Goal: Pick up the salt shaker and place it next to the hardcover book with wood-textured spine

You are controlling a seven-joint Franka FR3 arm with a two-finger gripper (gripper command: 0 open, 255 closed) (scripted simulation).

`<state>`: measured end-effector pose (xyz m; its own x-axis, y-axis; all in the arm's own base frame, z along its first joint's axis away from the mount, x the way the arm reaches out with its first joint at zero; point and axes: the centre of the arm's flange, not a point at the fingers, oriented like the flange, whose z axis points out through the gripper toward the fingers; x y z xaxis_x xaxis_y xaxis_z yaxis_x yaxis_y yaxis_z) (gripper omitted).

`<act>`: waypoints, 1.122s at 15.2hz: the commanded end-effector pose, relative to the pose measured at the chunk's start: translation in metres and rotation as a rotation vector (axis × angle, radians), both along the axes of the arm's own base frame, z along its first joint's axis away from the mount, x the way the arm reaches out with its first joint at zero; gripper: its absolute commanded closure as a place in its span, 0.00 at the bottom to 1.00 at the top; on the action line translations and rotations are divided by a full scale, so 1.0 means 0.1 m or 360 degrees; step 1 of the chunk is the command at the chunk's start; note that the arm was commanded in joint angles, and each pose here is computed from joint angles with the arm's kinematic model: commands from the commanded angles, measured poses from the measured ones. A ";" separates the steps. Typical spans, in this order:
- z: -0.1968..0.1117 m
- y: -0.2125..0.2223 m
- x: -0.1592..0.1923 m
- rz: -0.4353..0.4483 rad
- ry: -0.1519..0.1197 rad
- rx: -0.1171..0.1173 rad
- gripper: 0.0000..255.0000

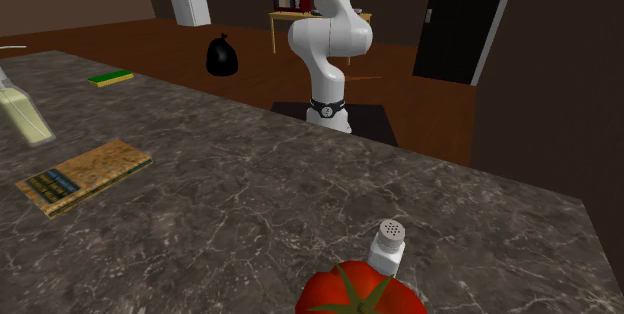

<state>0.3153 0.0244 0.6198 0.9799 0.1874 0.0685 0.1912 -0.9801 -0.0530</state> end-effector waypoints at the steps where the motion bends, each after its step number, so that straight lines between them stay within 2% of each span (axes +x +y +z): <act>1: 0.00 0.00 0.00 0.0000 0.0000 0.0000 0.00; 17: -1.38 0.47 1.47 -0.0128 -0.0078 -0.0054 0.00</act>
